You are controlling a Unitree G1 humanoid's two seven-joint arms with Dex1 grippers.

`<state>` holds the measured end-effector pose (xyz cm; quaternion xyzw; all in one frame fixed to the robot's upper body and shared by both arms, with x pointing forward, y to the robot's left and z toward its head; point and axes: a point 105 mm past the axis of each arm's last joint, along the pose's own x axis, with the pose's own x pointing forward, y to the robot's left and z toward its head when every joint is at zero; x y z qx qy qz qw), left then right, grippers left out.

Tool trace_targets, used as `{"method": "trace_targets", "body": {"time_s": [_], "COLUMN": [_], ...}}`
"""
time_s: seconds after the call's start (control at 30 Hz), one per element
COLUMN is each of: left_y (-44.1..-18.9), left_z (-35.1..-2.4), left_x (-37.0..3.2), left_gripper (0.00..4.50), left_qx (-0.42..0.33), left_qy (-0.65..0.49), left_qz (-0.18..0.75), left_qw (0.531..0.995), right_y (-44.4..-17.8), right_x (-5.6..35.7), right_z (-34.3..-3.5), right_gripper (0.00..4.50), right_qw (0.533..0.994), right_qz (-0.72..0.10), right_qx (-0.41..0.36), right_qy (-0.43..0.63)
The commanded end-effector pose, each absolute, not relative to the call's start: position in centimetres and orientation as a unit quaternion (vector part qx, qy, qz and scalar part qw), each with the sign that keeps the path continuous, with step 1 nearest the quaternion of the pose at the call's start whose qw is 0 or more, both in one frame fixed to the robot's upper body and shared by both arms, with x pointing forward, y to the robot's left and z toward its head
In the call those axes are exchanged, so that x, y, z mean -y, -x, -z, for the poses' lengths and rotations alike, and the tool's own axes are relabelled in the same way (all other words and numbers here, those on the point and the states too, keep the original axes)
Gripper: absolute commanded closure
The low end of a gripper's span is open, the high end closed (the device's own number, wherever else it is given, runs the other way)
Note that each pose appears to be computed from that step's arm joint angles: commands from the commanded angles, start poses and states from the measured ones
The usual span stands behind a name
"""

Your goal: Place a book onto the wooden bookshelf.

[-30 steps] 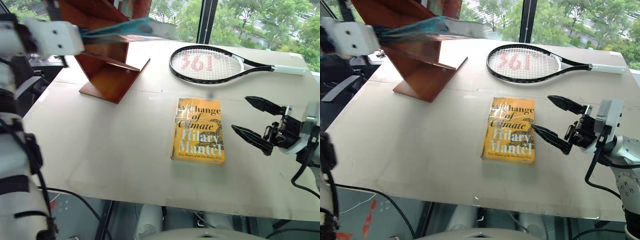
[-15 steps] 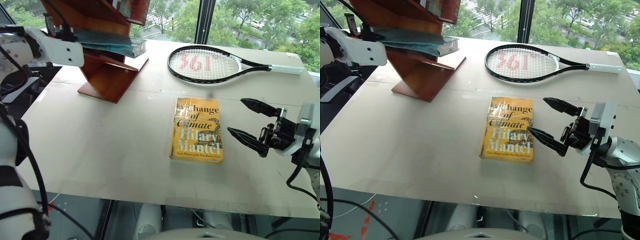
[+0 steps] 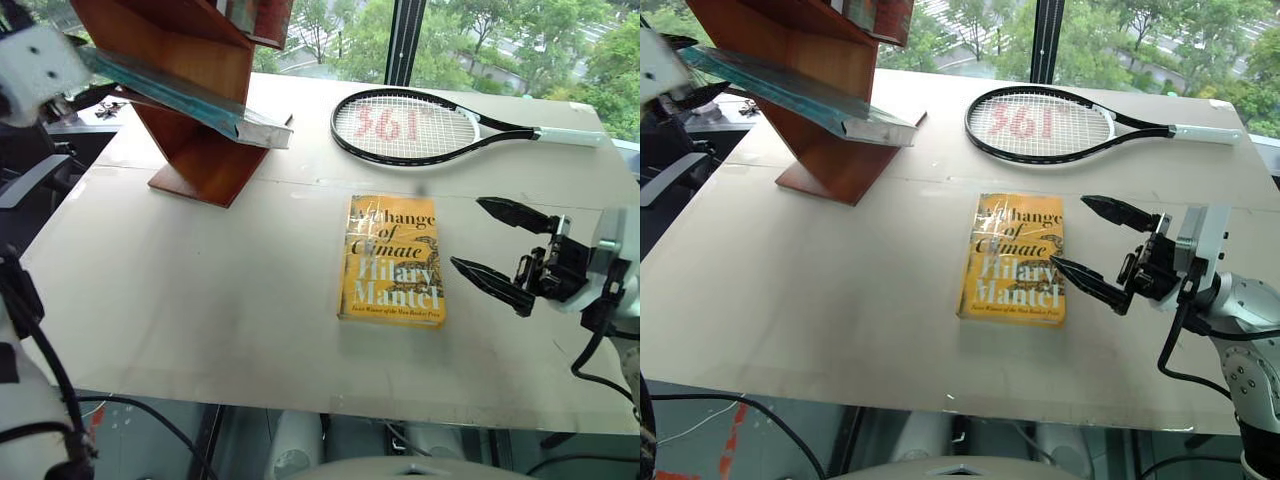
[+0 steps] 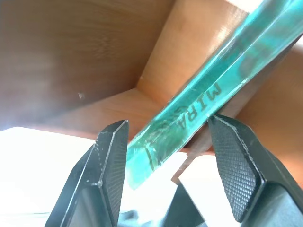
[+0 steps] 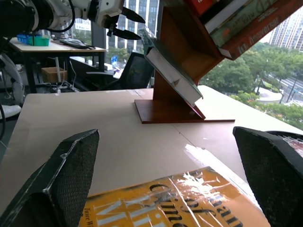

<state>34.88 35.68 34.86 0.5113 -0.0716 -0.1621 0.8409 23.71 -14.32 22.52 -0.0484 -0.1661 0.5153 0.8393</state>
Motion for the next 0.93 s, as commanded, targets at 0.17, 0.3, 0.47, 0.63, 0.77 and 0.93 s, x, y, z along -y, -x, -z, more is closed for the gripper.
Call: {"method": "trace_targets", "body": {"time_s": [0.17,0.3,0.47,0.63,0.77,0.93], "left_y": [-29.7,-27.8,-26.4,-25.1,-23.4,-22.3], "left_z": [-32.0,-26.7,-21.5,-18.0,-15.0,-13.3], "left_x": [-31.0,-26.2,-23.0,-22.8,-24.7,-25.4], "left_gripper": [1.78,1.78,1.78,1.78,1.78,1.78], "left_qx": [0.135,0.099,0.043,-0.008,-0.069,-0.108], "left_qy": [-0.225,-0.155,-0.114,-0.086,-0.068,-0.059], "left_qz": [0.359,0.387,0.388,0.364,0.343,0.345], "left_qw": [0.896,0.903,0.913,0.927,0.934,0.931], "right_y": [-23.7,-24.0,-23.9,-23.4,-21.4,-20.0], "right_x": [13.9,13.8,14.5,18.9,24.3,27.6], "right_z": [-24.5,-24.6,-23.7,-19.8,-16.5,-14.8], "right_gripper": [0.00,0.00,0.00,0.00,0.00,0.00], "right_qw": [0.818,0.815,0.828,0.879,0.913,0.926], "right_qz": [-0.539,-0.545,-0.530,-0.458,-0.384,-0.341], "right_qx": [0.197,0.193,0.166,0.071,-0.021,-0.064], "right_qy": [0.048,0.050,0.070,0.112,0.136,0.148]}}
